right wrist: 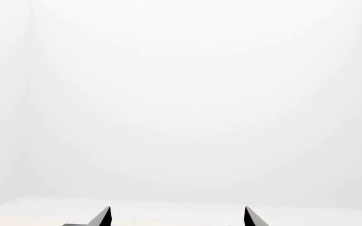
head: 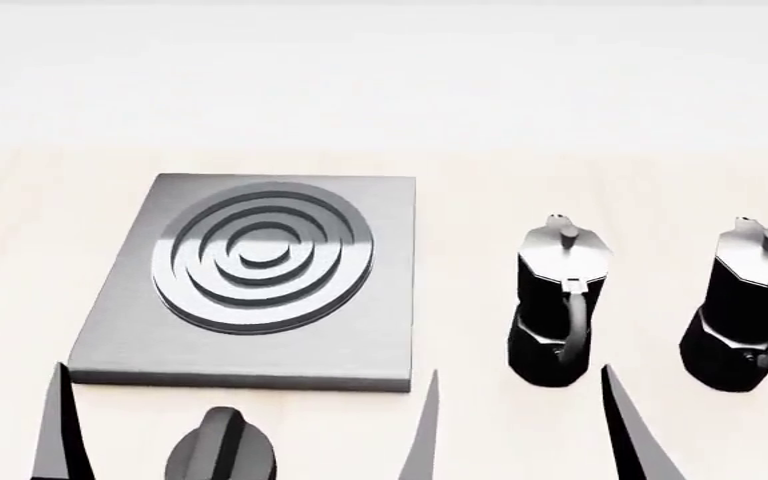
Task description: Put both moka pots on the stove.
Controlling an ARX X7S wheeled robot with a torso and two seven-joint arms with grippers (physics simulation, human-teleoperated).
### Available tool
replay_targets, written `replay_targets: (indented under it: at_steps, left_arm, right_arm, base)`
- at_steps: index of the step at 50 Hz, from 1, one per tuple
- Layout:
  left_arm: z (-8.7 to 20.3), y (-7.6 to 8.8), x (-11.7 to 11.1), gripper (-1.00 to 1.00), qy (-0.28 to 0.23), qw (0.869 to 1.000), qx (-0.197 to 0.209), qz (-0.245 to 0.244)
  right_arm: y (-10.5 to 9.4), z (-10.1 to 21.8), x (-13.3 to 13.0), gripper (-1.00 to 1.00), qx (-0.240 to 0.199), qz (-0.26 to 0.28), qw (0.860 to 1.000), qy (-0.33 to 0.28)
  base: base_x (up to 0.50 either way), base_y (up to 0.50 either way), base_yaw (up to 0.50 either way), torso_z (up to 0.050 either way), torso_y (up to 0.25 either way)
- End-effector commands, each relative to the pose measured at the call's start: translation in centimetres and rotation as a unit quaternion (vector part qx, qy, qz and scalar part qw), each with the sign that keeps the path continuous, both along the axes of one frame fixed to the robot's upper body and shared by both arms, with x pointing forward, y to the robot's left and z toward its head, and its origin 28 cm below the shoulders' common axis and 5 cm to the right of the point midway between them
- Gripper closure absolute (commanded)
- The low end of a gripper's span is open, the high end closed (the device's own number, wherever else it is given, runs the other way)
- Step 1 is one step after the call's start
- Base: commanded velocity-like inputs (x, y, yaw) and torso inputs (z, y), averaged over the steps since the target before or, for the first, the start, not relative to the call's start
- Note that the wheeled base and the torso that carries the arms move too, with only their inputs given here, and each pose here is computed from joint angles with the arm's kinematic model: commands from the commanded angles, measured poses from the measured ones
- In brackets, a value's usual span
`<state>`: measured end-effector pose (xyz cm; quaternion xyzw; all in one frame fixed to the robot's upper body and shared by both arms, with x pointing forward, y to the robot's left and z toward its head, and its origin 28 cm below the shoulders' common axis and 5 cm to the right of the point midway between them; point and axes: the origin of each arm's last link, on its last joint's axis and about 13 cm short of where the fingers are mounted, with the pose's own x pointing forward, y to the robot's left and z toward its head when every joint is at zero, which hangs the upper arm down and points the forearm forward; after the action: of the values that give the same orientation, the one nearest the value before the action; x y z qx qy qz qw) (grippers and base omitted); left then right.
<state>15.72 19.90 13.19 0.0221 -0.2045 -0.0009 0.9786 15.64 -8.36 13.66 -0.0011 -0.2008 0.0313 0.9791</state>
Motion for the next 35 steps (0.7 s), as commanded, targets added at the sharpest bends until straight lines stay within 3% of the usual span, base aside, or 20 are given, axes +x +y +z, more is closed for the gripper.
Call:
replay_targets:
  at_steps: [1, 28, 35]
  left_arm:
    - [0.01, 0.01, -0.03, -1.0, 0.0, 1.0, 0.0, 0.0]
    - [-0.07, -0.01, 0.04, -1.0, 0.0, 1.0, 0.0, -0.001]
    - [-0.06, -0.06, 0.02, -1.0, 0.001, 1.0, 0.0, -0.002]
  right_arm:
    - [0.01, 0.05, -0.07, -1.0, 0.002, 0.001, 1.0, -0.001]
    - [0.07, -0.35, 0.13, -1.0, -0.008, 0.001, 1.0, 0.004]
    - [-0.01, -0.31, 0.27, -1.0, -0.001, -0.008, 1.0, 0.009]
  base:
    - [0.0, 0.2, 0.0, 0.0, 0.0]
    - [0.0, 0.21, 0.0, 0.0, 0.0]
    - [0.0, 0.0, 0.0, 0.0, 0.0]
